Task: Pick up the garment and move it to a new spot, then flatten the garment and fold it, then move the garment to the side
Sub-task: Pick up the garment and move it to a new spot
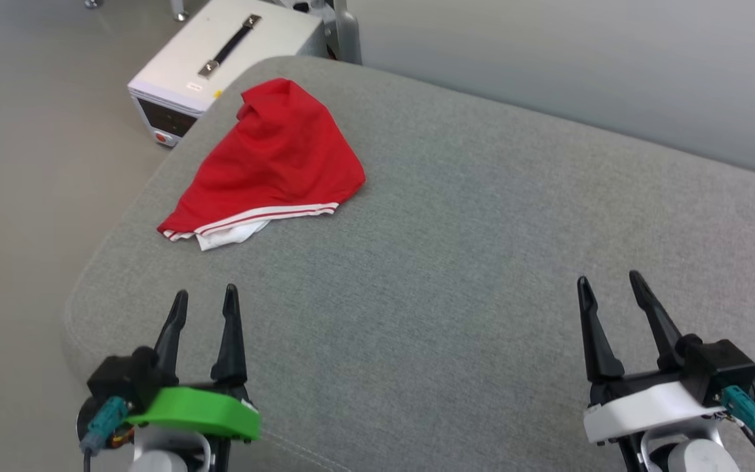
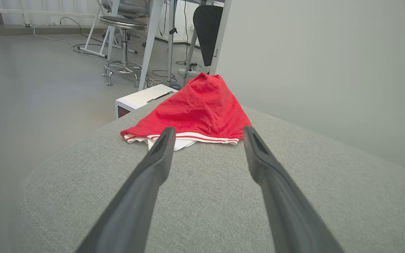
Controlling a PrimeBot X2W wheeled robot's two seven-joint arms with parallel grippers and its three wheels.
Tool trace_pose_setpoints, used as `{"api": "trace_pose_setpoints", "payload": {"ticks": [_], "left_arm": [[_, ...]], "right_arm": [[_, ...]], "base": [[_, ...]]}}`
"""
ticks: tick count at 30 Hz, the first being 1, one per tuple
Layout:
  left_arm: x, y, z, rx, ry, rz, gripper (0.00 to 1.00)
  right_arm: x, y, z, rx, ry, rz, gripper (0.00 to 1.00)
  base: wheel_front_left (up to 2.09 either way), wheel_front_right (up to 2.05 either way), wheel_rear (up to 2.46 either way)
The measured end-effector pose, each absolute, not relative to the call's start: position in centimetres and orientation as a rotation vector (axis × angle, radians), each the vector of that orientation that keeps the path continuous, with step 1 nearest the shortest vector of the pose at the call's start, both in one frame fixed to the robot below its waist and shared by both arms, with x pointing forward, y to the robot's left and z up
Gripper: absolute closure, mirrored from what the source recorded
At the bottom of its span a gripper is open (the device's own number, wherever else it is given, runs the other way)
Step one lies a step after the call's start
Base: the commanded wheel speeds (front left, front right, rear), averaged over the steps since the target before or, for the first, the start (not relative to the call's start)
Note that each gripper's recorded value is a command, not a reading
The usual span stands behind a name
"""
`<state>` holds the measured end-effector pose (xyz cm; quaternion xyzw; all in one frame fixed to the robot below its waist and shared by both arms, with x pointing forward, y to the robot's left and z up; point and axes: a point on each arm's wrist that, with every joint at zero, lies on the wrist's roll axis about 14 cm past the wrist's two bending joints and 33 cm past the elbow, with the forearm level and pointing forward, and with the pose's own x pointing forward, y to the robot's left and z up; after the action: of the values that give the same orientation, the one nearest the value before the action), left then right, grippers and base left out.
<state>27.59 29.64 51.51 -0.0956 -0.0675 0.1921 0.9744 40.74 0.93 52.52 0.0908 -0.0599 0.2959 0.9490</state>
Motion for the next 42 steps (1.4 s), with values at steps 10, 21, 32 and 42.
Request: {"api": "trace_pose_setpoints", "payload": {"ticks": [10, 21, 32, 42], "left_arm": [[37.1, 33.4, 49.9, -0.087, 0.03, 0.301, 0.0], [45.3, 36.2, 43.5, 0.021, 0.588, 0.172, 0.0], [48.9, 33.9, 36.9, 0.043, 0.873, 0.061, 0.0], [50.1, 33.9, 34.3, -0.066, 1.046, 0.072, 1.0]], "right_arm": [[44.1, -0.7, 50.3, 0.157, -0.111, 0.552, 0.0], [47.4, -3.7, 47.6, 0.136, -0.1, 0.482, 0.0], [48.2, -7.2, 42.9, 0.102, 0.005, 0.391, 0.0], [48.3, -9.6, 41.2, 0.076, 0.047, 0.328, 0.0]], "base": [[0.0, 0.0, 0.0], [0.0, 0.0, 0.0], [0.0, 0.0, 0.0], [0.0, 0.0, 0.0]]}}
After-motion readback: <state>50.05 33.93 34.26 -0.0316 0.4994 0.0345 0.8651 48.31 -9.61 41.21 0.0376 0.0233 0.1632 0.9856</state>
